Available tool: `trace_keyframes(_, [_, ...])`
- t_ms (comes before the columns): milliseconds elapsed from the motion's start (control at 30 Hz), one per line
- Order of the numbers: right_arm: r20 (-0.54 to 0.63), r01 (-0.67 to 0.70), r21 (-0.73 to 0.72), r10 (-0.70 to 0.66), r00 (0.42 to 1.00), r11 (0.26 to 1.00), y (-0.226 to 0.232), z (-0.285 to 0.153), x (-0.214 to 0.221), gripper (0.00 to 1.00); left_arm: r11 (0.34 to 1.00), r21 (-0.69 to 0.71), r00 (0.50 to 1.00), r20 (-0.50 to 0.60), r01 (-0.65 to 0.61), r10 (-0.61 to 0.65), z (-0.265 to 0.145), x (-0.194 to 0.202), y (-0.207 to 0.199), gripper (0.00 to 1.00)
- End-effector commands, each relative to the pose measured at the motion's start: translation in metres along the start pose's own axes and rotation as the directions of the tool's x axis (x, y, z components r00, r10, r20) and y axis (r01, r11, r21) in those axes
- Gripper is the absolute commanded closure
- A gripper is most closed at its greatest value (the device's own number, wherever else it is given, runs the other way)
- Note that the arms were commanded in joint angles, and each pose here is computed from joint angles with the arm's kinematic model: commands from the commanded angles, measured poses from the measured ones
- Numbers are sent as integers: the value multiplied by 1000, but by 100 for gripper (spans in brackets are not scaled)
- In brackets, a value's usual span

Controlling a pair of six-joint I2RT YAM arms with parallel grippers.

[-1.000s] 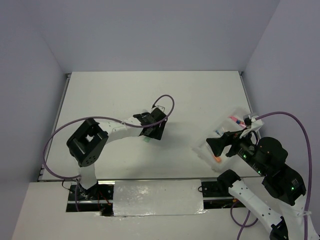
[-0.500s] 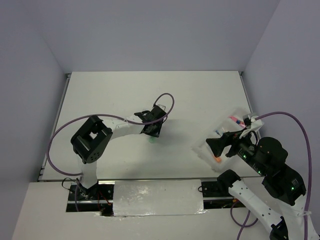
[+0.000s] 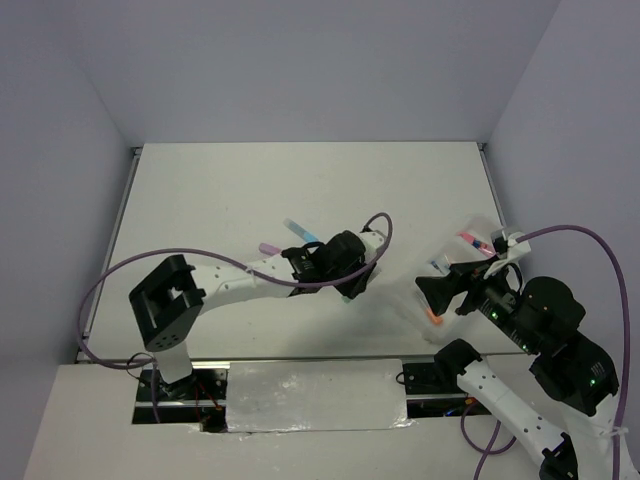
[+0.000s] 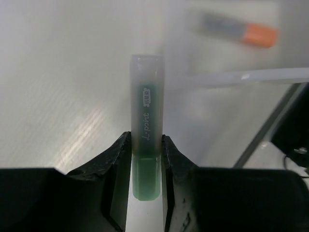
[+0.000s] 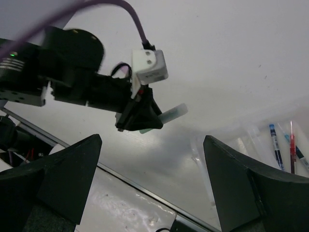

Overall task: Sort the stationery into containers
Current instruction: Pick up the pen from the center of the board, then place the pen in the storage box.

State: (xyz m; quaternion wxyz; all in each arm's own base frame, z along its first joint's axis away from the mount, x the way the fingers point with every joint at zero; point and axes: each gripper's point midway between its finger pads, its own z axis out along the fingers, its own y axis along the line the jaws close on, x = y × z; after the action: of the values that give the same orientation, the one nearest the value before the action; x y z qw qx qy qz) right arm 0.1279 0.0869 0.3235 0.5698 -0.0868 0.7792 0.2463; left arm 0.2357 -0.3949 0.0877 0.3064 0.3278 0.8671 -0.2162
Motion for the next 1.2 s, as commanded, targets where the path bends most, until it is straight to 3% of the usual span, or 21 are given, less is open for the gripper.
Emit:
trace_keyframes(0, [40, 31, -32, -30, 999, 999, 6, -6, -14, 6, 978, 102, 935, 326, -182, 141, -40, -92, -28, 100])
trace_keyframes(133, [54, 34, -38, -32, 998, 999, 7, -13, -16, 6, 919, 171, 866, 430, -357, 256, -50, -120, -53, 100])
trace_keyframes(267, [98, 43, -41, -39, 994, 998, 9, -30, -29, 6, 739, 365, 789, 499, -567, 359, -58, -131, -104, 100])
trace_keyframes(333, [132, 47, -43, -41, 990, 998, 10, -43, -39, 6, 661, 440, 784, 469, -607, 408, -45, -117, -115, 80])
trace_keyframes(433, [182, 51, -25, -46, 982, 998, 8, -63, -52, 6, 538, 494, 729, 497, -683, 470, -43, -110, -140, 88])
trace_keyframes(533, [228, 47, -9, -43, 973, 999, 6, -83, -64, 6, 474, 472, 669, 501, -743, 549, -29, -93, -155, 94])
trace_keyframes(633, [252, 47, -12, -43, 967, 999, 7, -95, -70, 6, 469, 484, 669, 441, -739, 598, -2, -83, -154, 93])
trace_keyframes(867, [245, 42, -20, -35, 969, 999, 9, -95, -69, 6, 470, 480, 665, 427, -741, 613, 32, -86, -165, 84])
trace_keyframes(1067, [242, 40, -27, -33, 970, 999, 10, -93, -68, 6, 518, 429, 671, 422, -740, 610, 40, -94, -158, 66])
trace_keyframes(1100, [242, 40, -27, -33, 970, 999, 10, -93, -68, 6, 527, 423, 675, 424, -737, 604, 40, -96, -158, 58])
trace_keyframes(1167, [237, 41, -28, -33, 971, 999, 10, -92, -68, 6, 547, 404, 680, 423, -733, 599, 42, -100, -157, 51])
